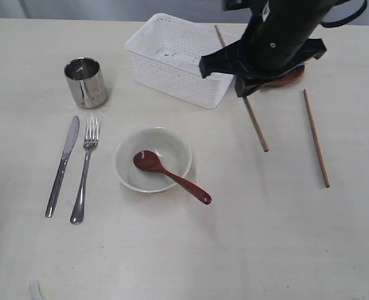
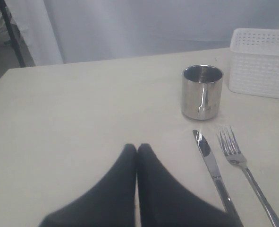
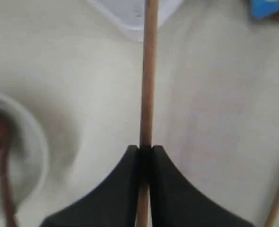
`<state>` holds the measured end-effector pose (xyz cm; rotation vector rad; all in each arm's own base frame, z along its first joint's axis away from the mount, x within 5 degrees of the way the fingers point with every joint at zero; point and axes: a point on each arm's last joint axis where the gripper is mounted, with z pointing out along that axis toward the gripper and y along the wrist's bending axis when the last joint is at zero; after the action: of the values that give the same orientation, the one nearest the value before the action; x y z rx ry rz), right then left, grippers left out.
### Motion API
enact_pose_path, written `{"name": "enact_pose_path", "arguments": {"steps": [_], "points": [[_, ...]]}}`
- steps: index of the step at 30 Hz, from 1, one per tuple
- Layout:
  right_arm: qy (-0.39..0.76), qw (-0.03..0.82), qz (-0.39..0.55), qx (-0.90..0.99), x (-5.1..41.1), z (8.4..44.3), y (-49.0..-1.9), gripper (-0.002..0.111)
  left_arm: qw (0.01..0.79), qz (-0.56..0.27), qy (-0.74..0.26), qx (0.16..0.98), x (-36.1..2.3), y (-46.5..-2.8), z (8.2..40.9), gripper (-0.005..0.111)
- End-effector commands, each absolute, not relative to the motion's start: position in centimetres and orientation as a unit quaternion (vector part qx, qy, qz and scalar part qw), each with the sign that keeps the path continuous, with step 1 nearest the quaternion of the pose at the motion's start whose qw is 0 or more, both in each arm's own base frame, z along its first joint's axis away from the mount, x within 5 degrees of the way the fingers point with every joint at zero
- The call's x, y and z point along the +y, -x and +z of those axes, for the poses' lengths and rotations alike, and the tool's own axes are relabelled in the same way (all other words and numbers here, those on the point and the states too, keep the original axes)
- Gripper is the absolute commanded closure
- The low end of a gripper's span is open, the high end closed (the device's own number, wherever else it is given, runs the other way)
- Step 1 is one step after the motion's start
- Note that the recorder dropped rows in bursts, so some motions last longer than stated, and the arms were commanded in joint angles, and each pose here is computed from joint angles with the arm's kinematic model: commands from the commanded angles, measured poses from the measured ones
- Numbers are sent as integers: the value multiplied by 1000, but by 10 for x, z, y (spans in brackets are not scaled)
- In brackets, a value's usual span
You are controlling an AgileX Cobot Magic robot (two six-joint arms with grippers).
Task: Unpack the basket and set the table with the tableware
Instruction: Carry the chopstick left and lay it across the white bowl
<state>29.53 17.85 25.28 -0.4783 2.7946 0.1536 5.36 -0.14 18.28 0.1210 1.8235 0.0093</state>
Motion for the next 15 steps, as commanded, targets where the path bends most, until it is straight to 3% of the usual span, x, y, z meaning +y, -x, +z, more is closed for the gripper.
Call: {"name": "enact_pose_path", "arguments": {"steps": [1,15], "points": [[215,116,147,959,209,267,-278,109,611,3,-55,790,-2,-54,182,107],[173,63,164,969,291,199,-252,109,611,3,-55,790,-2,-54,182,107]]}}
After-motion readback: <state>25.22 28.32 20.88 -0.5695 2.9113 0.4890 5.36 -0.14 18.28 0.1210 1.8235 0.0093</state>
